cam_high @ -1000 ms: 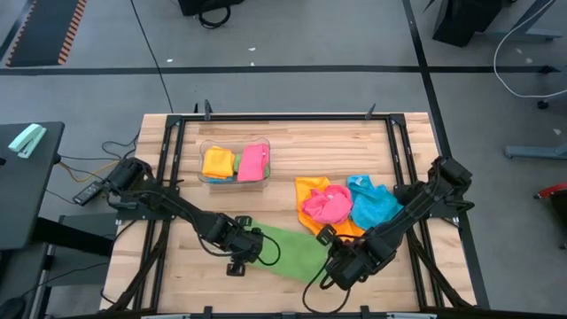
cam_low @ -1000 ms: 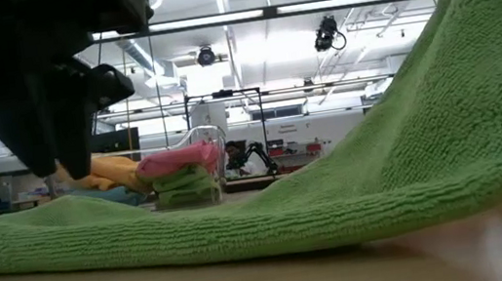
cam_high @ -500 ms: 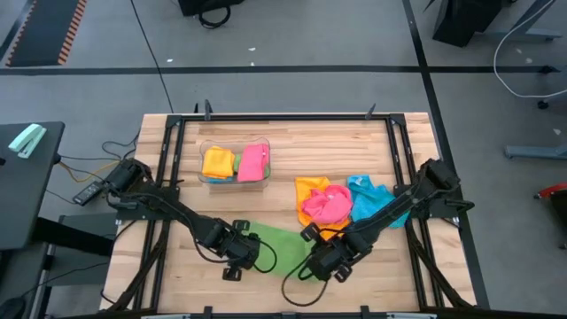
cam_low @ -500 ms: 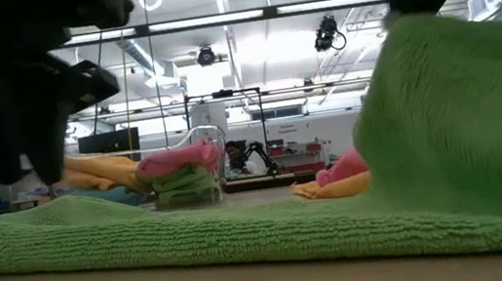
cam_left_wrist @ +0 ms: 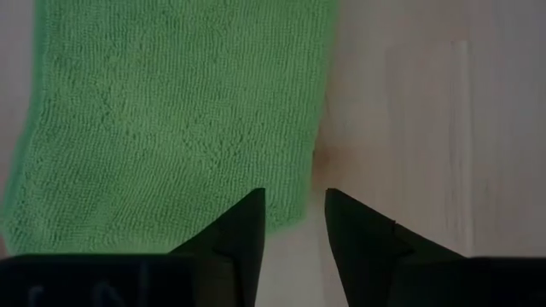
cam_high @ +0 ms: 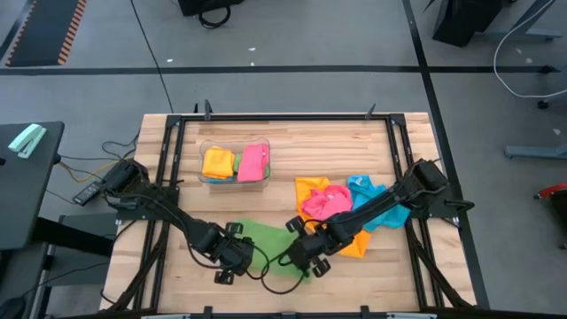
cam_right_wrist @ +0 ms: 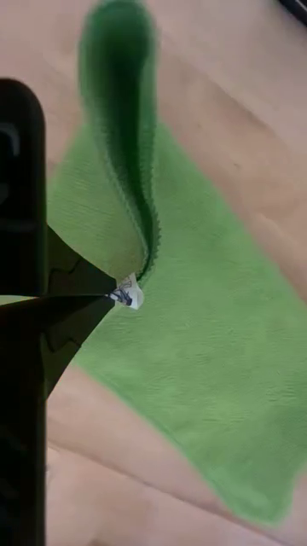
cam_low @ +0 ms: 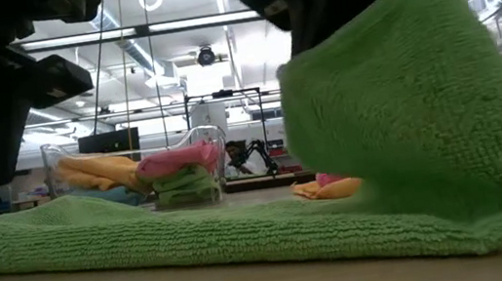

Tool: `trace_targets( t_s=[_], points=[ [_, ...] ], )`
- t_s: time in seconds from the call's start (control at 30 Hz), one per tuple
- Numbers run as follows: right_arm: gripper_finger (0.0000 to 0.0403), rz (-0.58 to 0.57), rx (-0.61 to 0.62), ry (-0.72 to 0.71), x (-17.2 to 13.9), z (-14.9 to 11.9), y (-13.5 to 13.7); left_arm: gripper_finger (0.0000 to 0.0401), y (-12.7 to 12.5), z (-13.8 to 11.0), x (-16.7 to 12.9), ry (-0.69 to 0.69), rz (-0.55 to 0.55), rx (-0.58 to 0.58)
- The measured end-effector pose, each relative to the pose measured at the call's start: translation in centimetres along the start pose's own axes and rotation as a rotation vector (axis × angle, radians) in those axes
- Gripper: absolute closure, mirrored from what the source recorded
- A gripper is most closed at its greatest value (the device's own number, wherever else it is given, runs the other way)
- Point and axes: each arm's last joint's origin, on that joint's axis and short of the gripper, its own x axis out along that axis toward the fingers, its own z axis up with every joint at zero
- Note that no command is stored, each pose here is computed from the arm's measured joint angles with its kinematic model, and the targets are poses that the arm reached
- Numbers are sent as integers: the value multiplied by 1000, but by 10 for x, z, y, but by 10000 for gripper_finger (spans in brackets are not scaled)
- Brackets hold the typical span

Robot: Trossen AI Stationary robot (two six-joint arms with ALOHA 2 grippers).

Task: Fold microfiber towels
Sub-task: Fold the green microfiber towel

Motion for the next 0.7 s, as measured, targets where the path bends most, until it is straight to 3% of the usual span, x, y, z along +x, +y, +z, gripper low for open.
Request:
trace_targets(
  t_s=[0.23, 0.7],
  points=[
    [402, 5, 31, 29, 29, -5, -7, 277, 0, 2, 0, -15, -7, -3],
    [402, -14, 121, 9, 43, -5, -18, 274, 0, 2, 0, -20, -9, -5]
  ],
)
